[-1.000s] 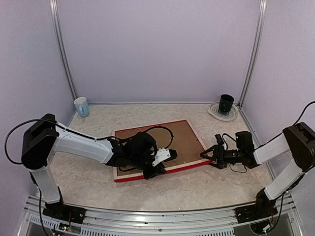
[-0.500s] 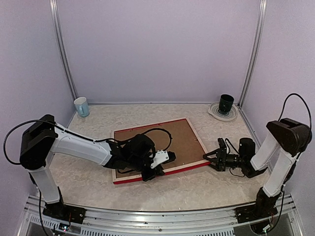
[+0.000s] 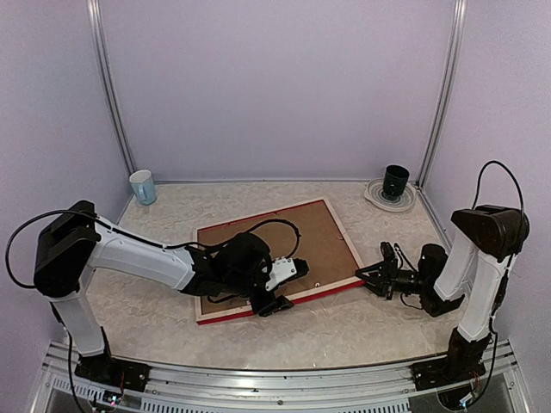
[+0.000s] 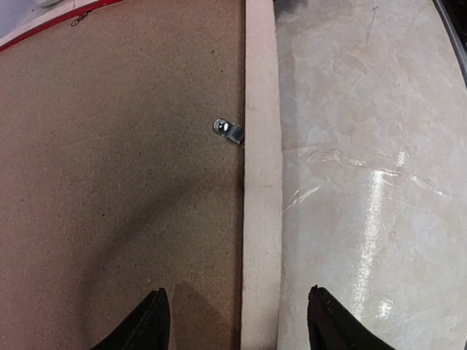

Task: Put the photo into the frame
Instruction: Pass from the left arm to the right

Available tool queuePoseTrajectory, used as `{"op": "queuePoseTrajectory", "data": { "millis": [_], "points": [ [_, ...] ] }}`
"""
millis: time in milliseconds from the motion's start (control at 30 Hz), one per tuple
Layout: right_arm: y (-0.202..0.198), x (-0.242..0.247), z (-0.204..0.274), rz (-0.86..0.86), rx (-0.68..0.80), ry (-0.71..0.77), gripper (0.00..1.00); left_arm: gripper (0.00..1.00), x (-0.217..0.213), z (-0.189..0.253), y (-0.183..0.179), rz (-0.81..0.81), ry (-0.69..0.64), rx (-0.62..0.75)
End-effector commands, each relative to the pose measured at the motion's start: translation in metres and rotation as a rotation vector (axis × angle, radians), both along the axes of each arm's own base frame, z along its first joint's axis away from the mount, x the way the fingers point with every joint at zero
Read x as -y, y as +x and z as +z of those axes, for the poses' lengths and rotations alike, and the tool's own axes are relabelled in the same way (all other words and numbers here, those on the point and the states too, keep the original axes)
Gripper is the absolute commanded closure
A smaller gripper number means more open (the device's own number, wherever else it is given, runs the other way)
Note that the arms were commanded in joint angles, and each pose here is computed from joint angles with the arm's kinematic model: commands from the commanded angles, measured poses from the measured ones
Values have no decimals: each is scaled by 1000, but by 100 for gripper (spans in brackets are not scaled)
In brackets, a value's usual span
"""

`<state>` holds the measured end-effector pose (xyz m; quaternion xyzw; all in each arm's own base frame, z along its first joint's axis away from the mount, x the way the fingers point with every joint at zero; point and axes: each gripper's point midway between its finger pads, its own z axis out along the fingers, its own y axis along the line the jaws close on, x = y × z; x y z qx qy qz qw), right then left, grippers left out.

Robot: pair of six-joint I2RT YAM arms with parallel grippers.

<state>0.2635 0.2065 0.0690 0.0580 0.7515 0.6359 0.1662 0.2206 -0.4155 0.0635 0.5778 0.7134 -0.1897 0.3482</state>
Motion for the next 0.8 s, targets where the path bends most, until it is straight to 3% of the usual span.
{"op": "queuePoseTrajectory", "data": {
  "millis": [0, 133, 233, 500, 767],
  "points": [
    [-2, -2, 25, 21, 136, 27, 80, 29, 4, 22, 3, 35, -53, 71],
    [-2, 0, 32, -2, 99, 35, 80, 21, 1, 34, 4, 105, -55, 180],
    [0, 2, 38, -23, 81, 25, 81, 20, -1, 35, -1, 144, -29, 267],
    [8, 9, 43, -89, 25, -103, 83, 24, -6, 30, -6, 253, 70, 464],
    [5, 11, 74, -117, 53, -108, 82, 29, -12, 17, 2, 343, 156, 623]
  ]
}}
